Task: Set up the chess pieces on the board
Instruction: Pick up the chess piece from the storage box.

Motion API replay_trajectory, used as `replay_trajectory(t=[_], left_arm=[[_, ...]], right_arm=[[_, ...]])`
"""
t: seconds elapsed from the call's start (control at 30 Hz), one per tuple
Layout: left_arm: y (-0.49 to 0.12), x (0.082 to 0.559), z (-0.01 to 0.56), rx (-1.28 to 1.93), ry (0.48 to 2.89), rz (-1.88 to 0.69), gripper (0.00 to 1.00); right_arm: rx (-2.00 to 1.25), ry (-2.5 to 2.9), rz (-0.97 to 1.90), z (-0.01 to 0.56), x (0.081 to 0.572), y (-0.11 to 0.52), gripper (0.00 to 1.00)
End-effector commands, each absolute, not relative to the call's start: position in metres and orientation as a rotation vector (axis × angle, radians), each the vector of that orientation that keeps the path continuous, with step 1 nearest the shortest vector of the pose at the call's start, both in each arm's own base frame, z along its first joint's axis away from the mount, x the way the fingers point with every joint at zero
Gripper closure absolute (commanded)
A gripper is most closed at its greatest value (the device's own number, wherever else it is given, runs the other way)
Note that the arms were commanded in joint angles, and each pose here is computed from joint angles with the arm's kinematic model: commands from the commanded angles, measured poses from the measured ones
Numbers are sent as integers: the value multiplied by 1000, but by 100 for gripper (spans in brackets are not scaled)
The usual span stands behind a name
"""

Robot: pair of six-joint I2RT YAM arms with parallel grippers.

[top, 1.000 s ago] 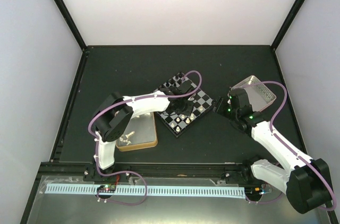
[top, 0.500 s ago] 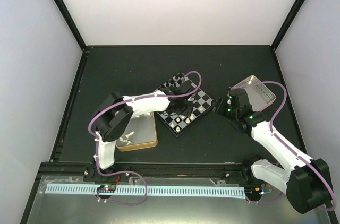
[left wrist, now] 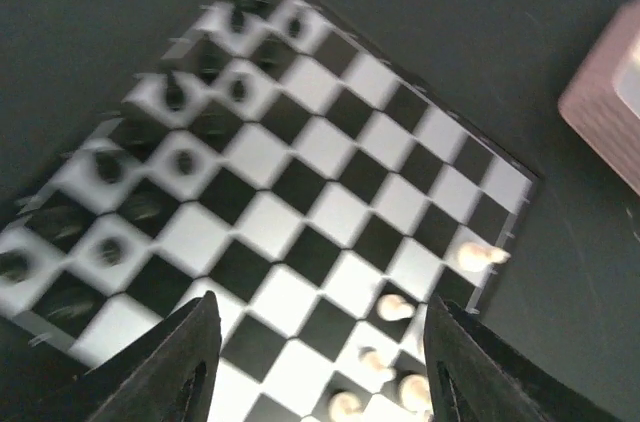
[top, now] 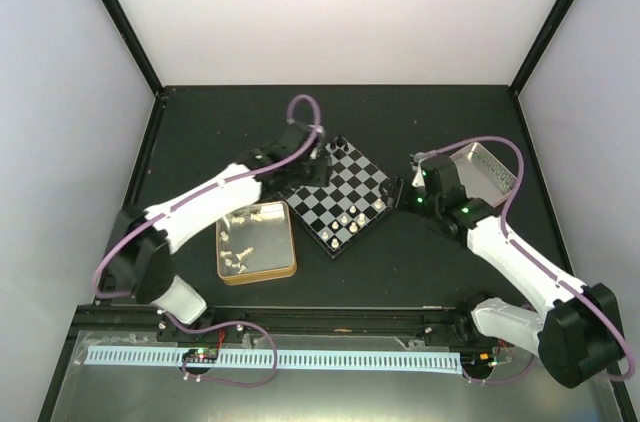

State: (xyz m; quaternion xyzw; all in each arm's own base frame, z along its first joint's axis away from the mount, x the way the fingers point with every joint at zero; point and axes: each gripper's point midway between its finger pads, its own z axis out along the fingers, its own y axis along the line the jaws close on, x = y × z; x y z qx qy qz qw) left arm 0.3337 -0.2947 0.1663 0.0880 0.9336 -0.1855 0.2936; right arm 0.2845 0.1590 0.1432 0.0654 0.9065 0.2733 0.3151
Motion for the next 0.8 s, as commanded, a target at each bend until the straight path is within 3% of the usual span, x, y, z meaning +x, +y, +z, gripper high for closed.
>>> replay_trajectory(t=[0.0, 0.37, 0.77], left_arm=[[-213, 331, 174, -13, 2465, -349, 41], [-60, 276, 182, -476, 2278, -183, 39], [-5, 242, 227, -612, 2085, -117, 35]], right_arm=[[-82, 2349, 809, 172, 289, 213, 35], [-690, 2390, 910, 158, 242, 392, 38], [-1163, 2167, 936, 123, 208, 523, 50]])
